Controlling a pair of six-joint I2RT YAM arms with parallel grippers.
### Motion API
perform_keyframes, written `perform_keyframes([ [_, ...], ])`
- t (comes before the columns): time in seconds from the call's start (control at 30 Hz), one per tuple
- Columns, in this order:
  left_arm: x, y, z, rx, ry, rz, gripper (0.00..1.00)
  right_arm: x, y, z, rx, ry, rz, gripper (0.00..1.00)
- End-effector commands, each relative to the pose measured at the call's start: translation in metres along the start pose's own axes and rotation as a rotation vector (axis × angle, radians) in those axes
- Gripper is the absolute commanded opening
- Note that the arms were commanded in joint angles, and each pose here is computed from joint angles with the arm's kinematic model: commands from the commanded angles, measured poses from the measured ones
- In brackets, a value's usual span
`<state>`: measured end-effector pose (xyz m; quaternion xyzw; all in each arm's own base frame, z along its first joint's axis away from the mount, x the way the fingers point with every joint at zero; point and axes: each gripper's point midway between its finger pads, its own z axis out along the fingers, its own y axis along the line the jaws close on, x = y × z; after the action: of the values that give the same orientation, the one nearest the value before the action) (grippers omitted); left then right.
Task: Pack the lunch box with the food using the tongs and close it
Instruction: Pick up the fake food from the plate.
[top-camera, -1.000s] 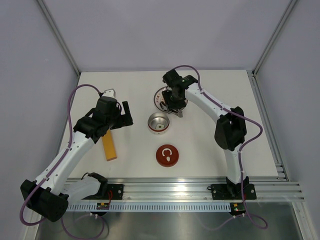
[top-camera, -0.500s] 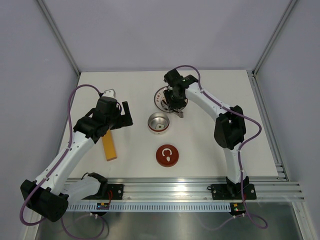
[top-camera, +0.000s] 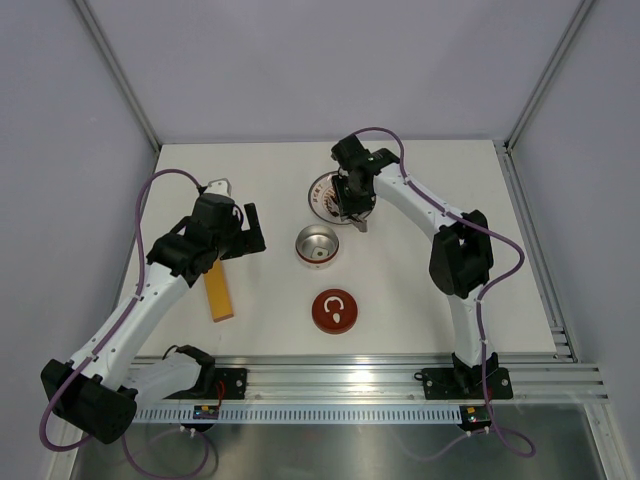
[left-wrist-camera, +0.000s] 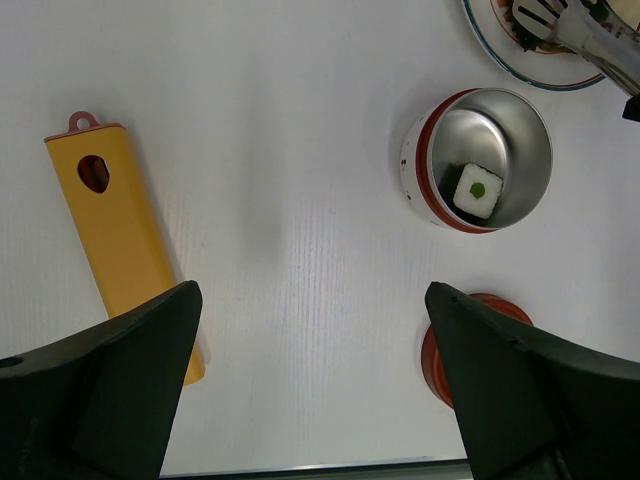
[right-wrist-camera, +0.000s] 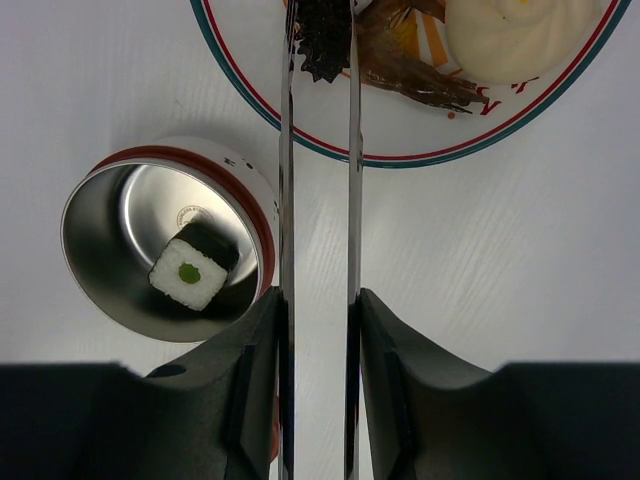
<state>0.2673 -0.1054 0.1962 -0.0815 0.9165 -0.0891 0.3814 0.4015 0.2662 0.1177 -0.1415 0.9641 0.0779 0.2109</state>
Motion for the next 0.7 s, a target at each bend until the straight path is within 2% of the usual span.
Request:
perform_keyframes([
  [0.0,-0.019,-0.004,-0.005,0.009,-0.06,-0.018,0.99,-0.027,0.002,-0.027,-0.023,-0.119,0.013,0.26],
  [0.37,-0.021,-0.005,-0.006,0.013,-0.064,-0.019,0.99,-0.042,0.006,-0.052,-0.048,-0.192,0.024,0.14],
  [0.67,-0.02,-0.005,-0.005,0.015,-0.064,-0.019,0.99,-0.041,0.007,-0.071,-0.054,-0.216,0.029,0.1],
])
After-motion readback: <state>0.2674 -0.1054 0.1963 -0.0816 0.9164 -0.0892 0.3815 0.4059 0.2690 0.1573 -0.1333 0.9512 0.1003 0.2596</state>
